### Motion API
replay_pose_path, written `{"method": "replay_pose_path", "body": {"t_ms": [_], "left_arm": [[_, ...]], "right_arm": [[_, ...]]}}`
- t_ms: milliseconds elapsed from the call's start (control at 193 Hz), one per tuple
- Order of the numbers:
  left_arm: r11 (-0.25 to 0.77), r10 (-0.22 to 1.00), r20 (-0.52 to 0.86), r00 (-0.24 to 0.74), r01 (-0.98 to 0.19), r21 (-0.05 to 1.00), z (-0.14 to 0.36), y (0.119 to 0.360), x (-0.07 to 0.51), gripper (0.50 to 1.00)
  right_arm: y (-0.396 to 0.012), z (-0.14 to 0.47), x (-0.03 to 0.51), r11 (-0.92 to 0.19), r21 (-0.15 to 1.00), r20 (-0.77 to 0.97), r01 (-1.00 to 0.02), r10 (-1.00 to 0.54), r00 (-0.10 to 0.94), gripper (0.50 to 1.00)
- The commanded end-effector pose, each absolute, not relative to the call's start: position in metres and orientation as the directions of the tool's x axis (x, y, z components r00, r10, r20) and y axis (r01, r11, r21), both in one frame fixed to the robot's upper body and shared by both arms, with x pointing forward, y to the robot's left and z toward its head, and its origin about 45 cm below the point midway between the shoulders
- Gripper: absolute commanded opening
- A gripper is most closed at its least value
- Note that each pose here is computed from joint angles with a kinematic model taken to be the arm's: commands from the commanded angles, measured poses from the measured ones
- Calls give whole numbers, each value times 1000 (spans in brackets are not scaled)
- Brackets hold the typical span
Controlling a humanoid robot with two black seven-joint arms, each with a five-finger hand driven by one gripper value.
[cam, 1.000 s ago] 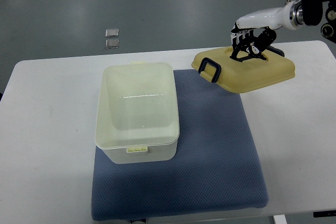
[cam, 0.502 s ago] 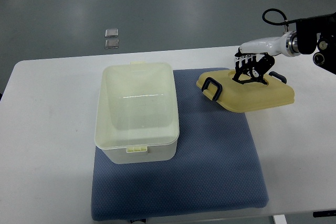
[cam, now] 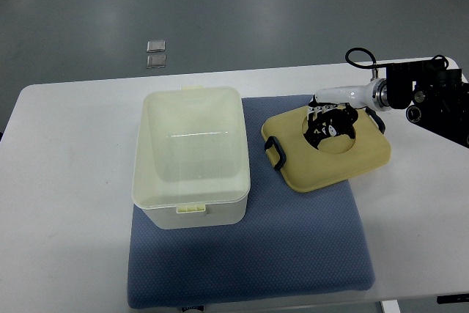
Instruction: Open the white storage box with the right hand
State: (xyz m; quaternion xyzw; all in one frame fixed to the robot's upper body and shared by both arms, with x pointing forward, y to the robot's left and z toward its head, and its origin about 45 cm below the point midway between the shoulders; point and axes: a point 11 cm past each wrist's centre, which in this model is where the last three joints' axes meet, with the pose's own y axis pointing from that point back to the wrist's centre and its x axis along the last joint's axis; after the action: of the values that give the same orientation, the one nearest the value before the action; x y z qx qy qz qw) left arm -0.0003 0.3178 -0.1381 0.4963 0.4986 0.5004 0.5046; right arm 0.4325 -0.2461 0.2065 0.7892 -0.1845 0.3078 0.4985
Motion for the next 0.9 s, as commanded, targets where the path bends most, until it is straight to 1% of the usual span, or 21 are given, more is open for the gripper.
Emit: {"method": "replay_pose_path", "body": {"t_ms": [0,114,140,161,166,171,176,202,218,223,228,243,249,295,311,331,347,383,404,508,896], "left_arm": [[6,1000,-6,2,-10,1000,-138,318,0,1000],[6,1000,-6,2,-10,1000,-138,318,0,1000],[6,1000,-6,2,-10,1000,-138,318,0,1000],[6,1000,-6,2,-10,1000,-138,318,0,1000],[6,1000,-6,2,-10,1000,-138,318,0,1000],[6,1000,-6,2,-10,1000,-138,318,0,1000],[6,1000,-6,2,-10,1000,-138,318,0,1000],[6,1000,-6,2,-10,1000,-138,318,0,1000],[6,1000,-6,2,-10,1000,-138,318,0,1000],[6,1000,-6,2,-10,1000,-138,318,0,1000],[6,1000,-6,2,-10,1000,-138,318,0,1000],[6,1000,-6,2,-10,1000,-138,318,0,1000],[6,1000,-6,2,-10,1000,-138,318,0,1000],[6,1000,-6,0,-10,1000,-138,318,0,1000],[6,1000,-6,2,-10,1000,-138,318,0,1000],[6,1000,-6,2,-10,1000,-138,318,0,1000],[6,1000,-6,2,-10,1000,-138,318,0,1000],[6,1000,-6,2,-10,1000,-138,318,0,1000],[6,1000,-6,2,-10,1000,-138,318,0,1000],[5,1000,-5,2,-10,1000,-138,318,0,1000],[8,1000,-8,2,-10,1000,-138,317,0,1000]], "right_arm": [[-247,202,431,-429,677,664,-598,8,747,500],[-248,202,431,-424,680,664,-599,7,748,500],[-250,203,432,-421,680,664,-600,7,747,537],[-250,203,432,-421,681,663,-599,8,748,547],[-249,203,432,-423,681,663,-598,8,748,560],[-249,203,432,-423,681,663,-598,8,748,560],[-249,203,432,-423,681,663,-598,8,748,574],[-249,203,432,-423,680,664,-599,8,747,592],[-249,204,432,-423,679,665,-600,8,746,617],[-249,204,432,-423,679,665,-600,8,746,617],[-249,204,432,-423,679,665,-600,8,746,635],[-250,204,432,-422,679,666,-601,7,746,652],[-250,204,432,-422,679,666,-601,7,746,668],[-250,204,432,-421,680,665,-600,9,747,699],[-250,205,432,-422,681,664,-599,10,747,721],[-250,205,432,-423,680,664,-598,11,748,729],[-251,205,432,-421,682,664,-598,11,748,752],[-253,206,433,-417,683,665,-600,14,747,772],[-253,208,433,-416,681,667,-602,14,745,795],[-258,213,435,-408,678,674,-611,14,739,823],[-270,262,454,-389,651,717,-652,34,696,827]]}}
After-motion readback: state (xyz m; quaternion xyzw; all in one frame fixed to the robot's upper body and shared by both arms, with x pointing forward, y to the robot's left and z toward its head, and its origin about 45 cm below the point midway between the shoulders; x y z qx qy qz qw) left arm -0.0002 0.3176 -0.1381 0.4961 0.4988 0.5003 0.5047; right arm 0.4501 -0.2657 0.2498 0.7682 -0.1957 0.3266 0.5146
